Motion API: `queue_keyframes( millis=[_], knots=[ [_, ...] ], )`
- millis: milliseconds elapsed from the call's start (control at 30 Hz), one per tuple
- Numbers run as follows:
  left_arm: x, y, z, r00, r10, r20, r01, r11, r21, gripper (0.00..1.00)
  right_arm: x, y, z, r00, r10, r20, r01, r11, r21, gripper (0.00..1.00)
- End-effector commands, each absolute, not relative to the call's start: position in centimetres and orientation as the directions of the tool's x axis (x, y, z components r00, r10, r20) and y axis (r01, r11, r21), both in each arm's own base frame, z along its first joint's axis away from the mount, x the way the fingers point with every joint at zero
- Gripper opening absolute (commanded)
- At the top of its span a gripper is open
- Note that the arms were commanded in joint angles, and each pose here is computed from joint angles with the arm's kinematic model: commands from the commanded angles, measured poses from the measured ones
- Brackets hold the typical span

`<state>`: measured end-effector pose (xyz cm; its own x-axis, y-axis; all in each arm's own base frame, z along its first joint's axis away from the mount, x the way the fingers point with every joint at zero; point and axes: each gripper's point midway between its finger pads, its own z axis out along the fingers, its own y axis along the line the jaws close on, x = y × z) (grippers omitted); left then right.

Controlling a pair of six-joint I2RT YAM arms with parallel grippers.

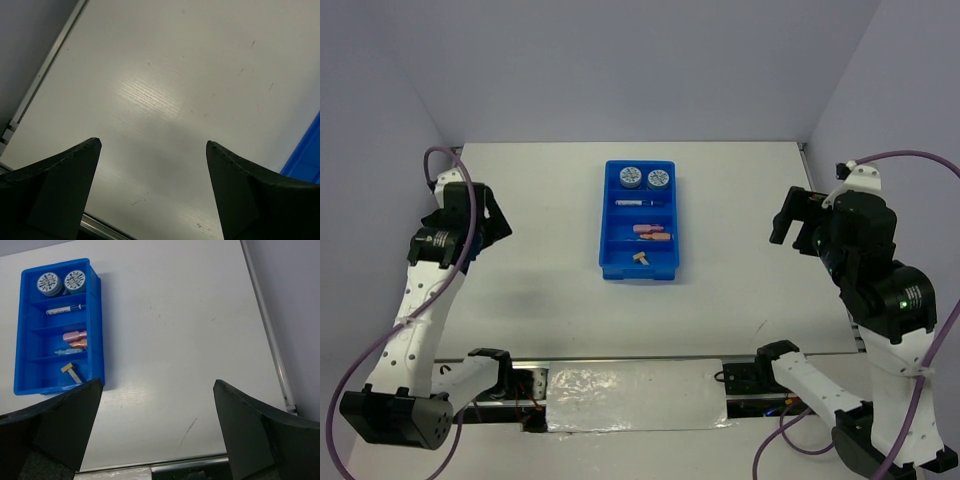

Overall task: Sort the stationery into containers
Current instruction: Reset both arms

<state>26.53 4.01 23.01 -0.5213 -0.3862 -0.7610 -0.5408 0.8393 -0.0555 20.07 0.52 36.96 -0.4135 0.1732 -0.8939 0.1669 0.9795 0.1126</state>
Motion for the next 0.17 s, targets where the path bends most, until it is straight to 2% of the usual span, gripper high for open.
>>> queue_keyframes(
  millis=[0,133],
  knots=[
    [26.49,5.06,24.97,-0.456,-0.39,-0.8,-0.586,0.808,-0.06,0.99,20.02,0.22,38.08,-0.38,0.173,-0.909,0.17,0.979,0.115,1.0],
    [26.76,4.78,25.0,-0.455,-0.397,-0.797,-0.579,0.812,-0.074,0.99,20.16,0.5,38.0,-0.381,0.179,-0.907,0.162,0.979,0.125,1.0]
  ],
)
